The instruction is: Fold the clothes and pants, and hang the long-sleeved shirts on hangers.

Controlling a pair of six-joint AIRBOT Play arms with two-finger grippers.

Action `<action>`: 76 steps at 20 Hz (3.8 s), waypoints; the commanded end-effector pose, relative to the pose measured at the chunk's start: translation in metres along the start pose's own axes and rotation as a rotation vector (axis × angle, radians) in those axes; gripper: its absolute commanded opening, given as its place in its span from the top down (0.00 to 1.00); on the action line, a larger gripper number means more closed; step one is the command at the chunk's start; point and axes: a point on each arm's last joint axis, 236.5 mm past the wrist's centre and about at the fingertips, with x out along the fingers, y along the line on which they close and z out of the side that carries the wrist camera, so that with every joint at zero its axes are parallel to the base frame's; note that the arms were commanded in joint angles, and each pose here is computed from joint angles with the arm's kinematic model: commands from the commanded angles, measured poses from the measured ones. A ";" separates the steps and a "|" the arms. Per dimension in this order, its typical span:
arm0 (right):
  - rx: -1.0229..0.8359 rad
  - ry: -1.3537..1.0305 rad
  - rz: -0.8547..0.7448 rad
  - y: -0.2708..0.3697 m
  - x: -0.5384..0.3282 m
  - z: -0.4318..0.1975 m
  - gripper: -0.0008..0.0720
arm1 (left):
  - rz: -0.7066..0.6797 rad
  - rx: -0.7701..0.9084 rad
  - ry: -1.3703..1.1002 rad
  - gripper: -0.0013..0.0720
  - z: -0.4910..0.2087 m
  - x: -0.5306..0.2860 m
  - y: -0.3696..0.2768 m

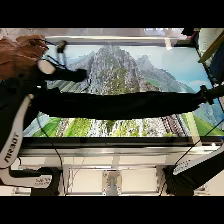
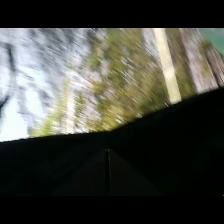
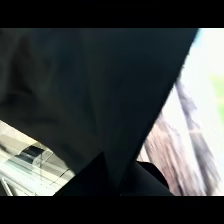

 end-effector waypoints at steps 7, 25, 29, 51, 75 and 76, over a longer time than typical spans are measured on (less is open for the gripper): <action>-0.094 -0.200 0.028 0.073 -0.061 -0.015 0.98 | -0.332 0.148 0.258 0.95 -0.151 0.156 -0.222; -0.537 0.037 0.010 0.264 0.061 -0.054 0.98 | -0.471 0.038 0.405 0.95 -0.175 0.217 -0.264; -0.617 0.093 0.015 0.293 0.084 -0.074 0.97 | -0.496 -0.020 0.437 0.95 -0.152 0.195 -0.248; -0.766 0.171 -0.497 0.284 0.191 -0.092 0.40 | -0.327 0.078 0.046 0.95 0.065 -0.083 -0.075; -0.318 0.170 0.135 0.149 0.246 -0.047 0.40 | -0.159 0.068 0.088 0.95 0.056 -0.074 -0.036; -0.334 0.182 0.135 0.154 0.250 -0.051 0.43 | -0.159 0.068 0.088 0.95 0.056 -0.074 -0.036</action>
